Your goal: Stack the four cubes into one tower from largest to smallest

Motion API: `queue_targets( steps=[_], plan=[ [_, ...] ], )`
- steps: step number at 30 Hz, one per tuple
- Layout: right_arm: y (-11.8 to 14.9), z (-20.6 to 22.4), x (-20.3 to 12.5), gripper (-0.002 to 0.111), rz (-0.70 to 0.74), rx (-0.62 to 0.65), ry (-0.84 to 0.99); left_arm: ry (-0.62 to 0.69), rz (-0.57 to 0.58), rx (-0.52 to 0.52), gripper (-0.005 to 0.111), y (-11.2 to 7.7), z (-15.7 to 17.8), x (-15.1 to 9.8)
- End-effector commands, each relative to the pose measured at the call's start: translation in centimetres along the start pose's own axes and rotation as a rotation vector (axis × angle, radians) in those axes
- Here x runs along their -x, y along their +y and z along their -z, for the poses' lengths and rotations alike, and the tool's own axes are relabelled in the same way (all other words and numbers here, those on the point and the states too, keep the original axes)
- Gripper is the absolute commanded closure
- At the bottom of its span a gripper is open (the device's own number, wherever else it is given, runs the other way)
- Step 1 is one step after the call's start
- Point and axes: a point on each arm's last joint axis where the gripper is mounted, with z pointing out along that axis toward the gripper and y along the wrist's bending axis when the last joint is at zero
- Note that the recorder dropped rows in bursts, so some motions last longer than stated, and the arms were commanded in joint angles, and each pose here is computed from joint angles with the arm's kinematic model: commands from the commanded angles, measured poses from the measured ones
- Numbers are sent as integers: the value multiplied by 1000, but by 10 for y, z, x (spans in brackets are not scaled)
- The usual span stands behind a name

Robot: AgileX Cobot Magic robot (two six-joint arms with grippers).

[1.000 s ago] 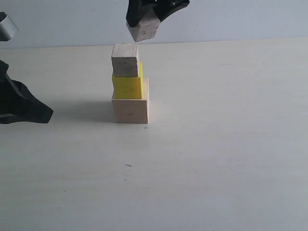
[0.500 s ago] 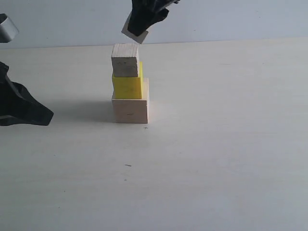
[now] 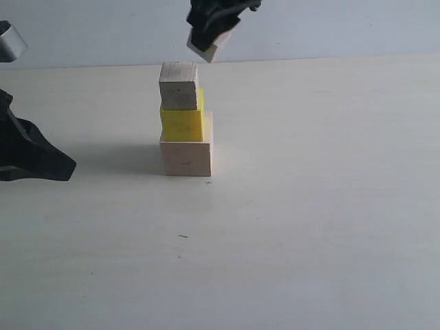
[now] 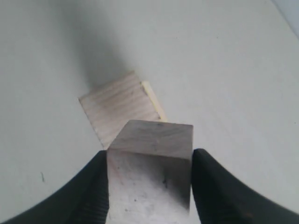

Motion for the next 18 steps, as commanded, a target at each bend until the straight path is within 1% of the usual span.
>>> queue_targets(
  steps=[1,2,5,10,15,18],
  plan=[
    [6,34,18,108,-279,22,-132,-1,-2,0,107,0,-1,0],
    [7,38,20,108,-335,26,-145,-1,-2,0,107,0,-1,0],
    [13,43,26,108,-417,3,-160,-2,-6,4,107,1,-1,0],
    [23,32,29,108,-513,-139,-111,-21,-20,13,107,1,-1,2],
    [42,21,36,108,-549,-113,-97,-22,-19,11,107,1,-1,2],
    [45,13,37,108,-625,-106,-87,-22,-19,11,107,1,-1,2]
  ],
)
